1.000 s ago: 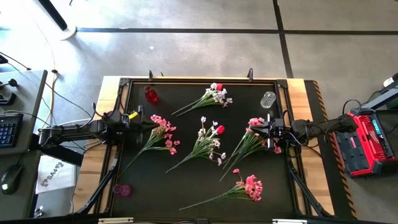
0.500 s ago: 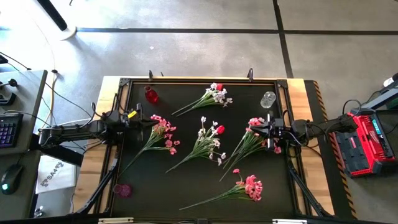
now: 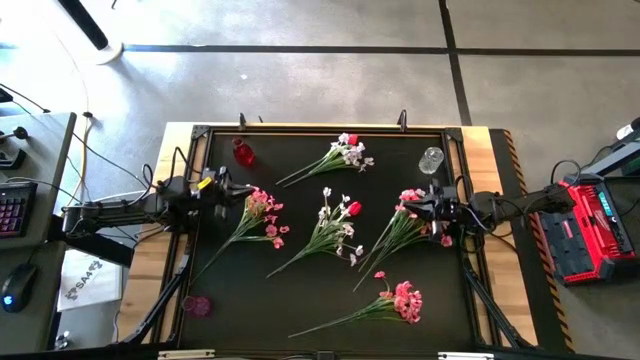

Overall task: Sort flowers into vase by color
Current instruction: Put the middle left pink flower into the red vase

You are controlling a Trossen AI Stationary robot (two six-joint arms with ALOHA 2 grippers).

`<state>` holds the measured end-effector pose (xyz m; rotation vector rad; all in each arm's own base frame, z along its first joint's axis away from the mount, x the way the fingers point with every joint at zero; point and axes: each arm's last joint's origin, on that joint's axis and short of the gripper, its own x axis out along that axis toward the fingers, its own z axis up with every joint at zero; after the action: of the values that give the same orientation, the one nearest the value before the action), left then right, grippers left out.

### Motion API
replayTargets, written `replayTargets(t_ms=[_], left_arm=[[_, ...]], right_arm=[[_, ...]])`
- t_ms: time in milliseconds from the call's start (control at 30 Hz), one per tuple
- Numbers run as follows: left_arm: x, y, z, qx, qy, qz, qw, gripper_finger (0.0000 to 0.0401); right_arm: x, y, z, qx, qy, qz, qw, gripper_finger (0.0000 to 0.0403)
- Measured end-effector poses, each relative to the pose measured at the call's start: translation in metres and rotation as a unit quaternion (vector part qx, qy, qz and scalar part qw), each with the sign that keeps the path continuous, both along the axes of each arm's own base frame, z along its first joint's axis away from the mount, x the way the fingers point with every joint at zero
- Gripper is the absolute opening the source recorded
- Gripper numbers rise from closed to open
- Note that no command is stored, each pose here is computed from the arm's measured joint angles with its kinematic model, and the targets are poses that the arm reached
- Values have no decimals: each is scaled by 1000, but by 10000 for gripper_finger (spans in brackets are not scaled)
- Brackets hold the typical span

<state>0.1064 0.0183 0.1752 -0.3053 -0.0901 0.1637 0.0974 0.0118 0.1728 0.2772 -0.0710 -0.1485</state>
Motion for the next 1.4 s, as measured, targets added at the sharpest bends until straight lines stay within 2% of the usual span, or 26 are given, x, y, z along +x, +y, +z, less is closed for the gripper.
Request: replayTargets(t_ms=[100,167,267,433,567,633,800,1033,1167,1300,1400], left_arm=[[1,-2,-6,37,36,-27,998,0],[1,-2,-5,52,32,-37,997,0],[0,-2,0,65,6,-35,997,0],[-1,-2,9,12,-48,-38,998,0],[-1,-3,11,-68,-67,-53,994,0],[-1,-3,10,-85,-64,-64,992,0],[1,-8,9,-70,-52,-83,993,0],[1,-14,9,-59,-51,-106,991,0],[3,-17,7,-61,-40,-117,990,0],[4,-16,6,-72,-35,-91,993,0],[5,-14,5,-75,-31,-69,994,0]], right_arm=[[0,-2,-3,-37,23,-29,999,0],[0,-2,-3,-55,26,-30,998,0],[0,-2,2,-48,4,-38,998,0],[-1,-4,7,-38,-21,-65,997,0],[-2,-4,9,-32,-30,-65,997,0],[-1,-4,6,-17,-21,-63,998,0],[-1,-3,-1,14,6,-57,998,0],[1,1,-4,-10,28,12,999,0],[3,0,-6,-3,40,-5,999,2],[5,-1,-9,-6,56,-26,998,28],[6,-1,-11,-2,66,-41,997,74]])
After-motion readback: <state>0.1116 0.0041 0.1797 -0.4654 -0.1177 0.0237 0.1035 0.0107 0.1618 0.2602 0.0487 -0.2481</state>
